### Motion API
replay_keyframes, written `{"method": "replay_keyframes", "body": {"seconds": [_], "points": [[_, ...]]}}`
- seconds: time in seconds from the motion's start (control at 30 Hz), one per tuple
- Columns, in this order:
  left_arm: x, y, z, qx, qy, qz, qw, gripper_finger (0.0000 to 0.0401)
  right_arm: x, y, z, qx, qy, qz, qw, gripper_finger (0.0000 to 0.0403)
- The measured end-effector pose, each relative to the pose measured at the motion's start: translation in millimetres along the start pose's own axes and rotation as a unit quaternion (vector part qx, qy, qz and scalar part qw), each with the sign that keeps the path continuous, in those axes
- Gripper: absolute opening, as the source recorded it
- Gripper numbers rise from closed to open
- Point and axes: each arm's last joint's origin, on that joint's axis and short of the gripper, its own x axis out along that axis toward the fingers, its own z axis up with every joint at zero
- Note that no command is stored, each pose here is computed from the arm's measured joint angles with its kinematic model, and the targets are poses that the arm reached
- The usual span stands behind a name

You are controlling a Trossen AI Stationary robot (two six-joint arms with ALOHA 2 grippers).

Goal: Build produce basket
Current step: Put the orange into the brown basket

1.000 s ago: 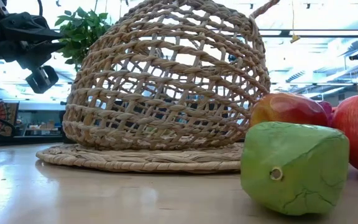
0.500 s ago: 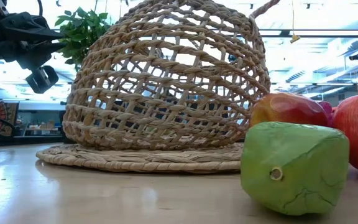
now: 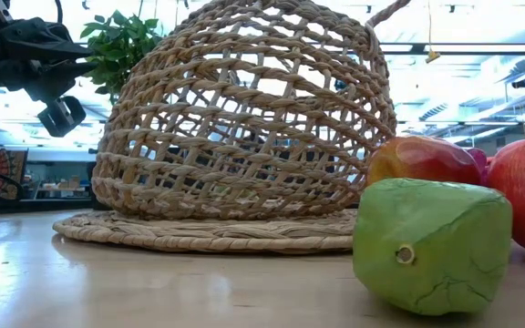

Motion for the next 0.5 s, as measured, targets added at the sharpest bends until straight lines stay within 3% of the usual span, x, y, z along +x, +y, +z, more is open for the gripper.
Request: {"method": "replay_keyframes", "body": {"seconds": [0.17, 0.3, 0.4, 0.5], "points": [[0.0, 0.0, 0.0, 0.0, 0.0, 0.0, 1.0, 0.0058, 0.0, 0.1, -0.1, -0.044, 0.001, 0.002, 0.999, 0.0272], [0.0, 0.1, -0.1, 0.0, 0.0, 0.0, 1.0, 0.0061, -1.5, 1.5, -0.6, -0.163, 0.007, 0.012, 0.986, 0.0272], [0.0, 0.0, -0.1, 0.0, 0.0, 0.0, 1.0, 0.0063, -2.5, 2.6, -0.9, -0.271, 0.007, 0.017, 0.962, 0.0272], [0.0, 0.0, 0.0, 0.0, 0.0, 0.0, 1.0, 0.0061, -2.5, 2.6, -1.5, -0.4, 0.01, 0.025, 0.916, 0.0272]]}}
